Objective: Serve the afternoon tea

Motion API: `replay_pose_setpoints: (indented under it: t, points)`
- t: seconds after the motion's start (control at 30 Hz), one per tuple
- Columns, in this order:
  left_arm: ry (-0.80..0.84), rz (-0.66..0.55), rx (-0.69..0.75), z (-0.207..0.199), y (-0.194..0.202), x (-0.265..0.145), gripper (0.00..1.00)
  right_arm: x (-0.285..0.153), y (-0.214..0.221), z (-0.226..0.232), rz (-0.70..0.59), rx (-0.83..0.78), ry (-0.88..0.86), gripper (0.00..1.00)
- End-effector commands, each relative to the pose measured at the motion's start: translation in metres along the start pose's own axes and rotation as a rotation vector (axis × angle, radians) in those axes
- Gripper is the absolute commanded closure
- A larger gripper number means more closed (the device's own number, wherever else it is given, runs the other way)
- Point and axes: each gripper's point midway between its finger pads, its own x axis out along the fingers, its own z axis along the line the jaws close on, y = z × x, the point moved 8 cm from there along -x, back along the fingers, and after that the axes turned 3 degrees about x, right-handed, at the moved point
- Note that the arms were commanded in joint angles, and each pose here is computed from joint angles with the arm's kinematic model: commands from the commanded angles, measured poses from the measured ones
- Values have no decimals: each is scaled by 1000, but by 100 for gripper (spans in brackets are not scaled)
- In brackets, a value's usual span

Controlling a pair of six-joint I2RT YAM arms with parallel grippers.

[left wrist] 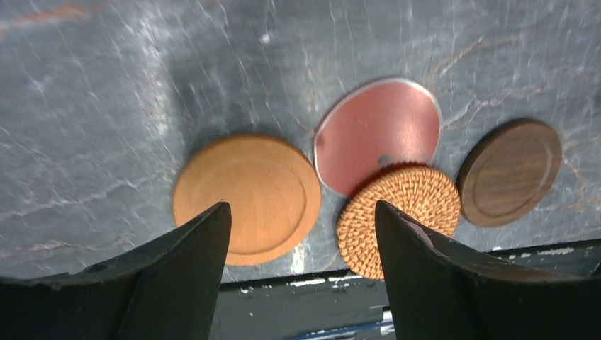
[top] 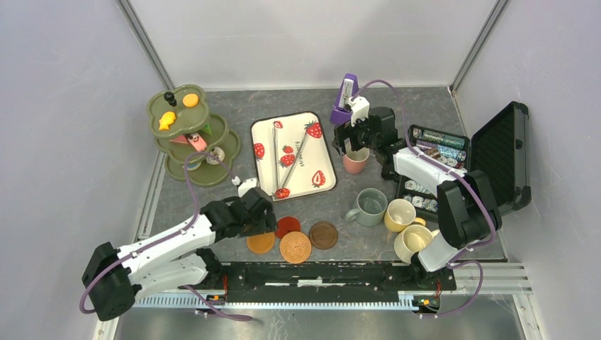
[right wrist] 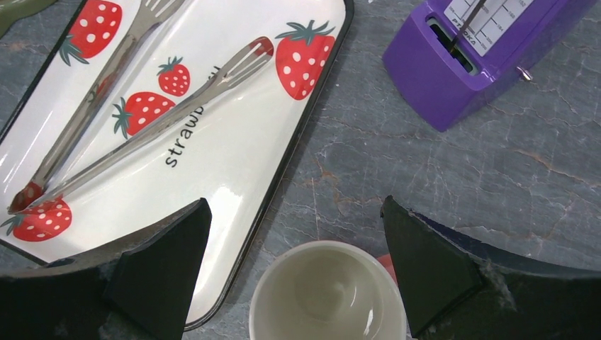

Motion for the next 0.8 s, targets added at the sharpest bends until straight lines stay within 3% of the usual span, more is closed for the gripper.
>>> replay_pose_setpoints:
  t: [0.0, 0.07, 0.2, 0.4, 0.67, 0.77]
  points:
    - [-62, -2, -111, -6, 11, 6, 20, -10, -28, -5, -74, -39, 34, 2]
    - [-86, -7, -96, -8, 11, 13, 26, -10, -28, -6, -72, -39, 39, 2]
    - [-145, -27, -109, -7, 11, 27, 49, -8, -27, -6, -66, -36, 39, 2]
    - [-183, 10, -164, 3, 17, 46, 67, -4, -23, -8, -50, -32, 43, 2]
    - [-280, 1, -242, 29, -5, 57, 80, 3, -20, -9, -35, -26, 37, 2]
    - [-303, -53, -279, 37, -16, 55, 79, 5, -19, -9, -29, -22, 40, 2]
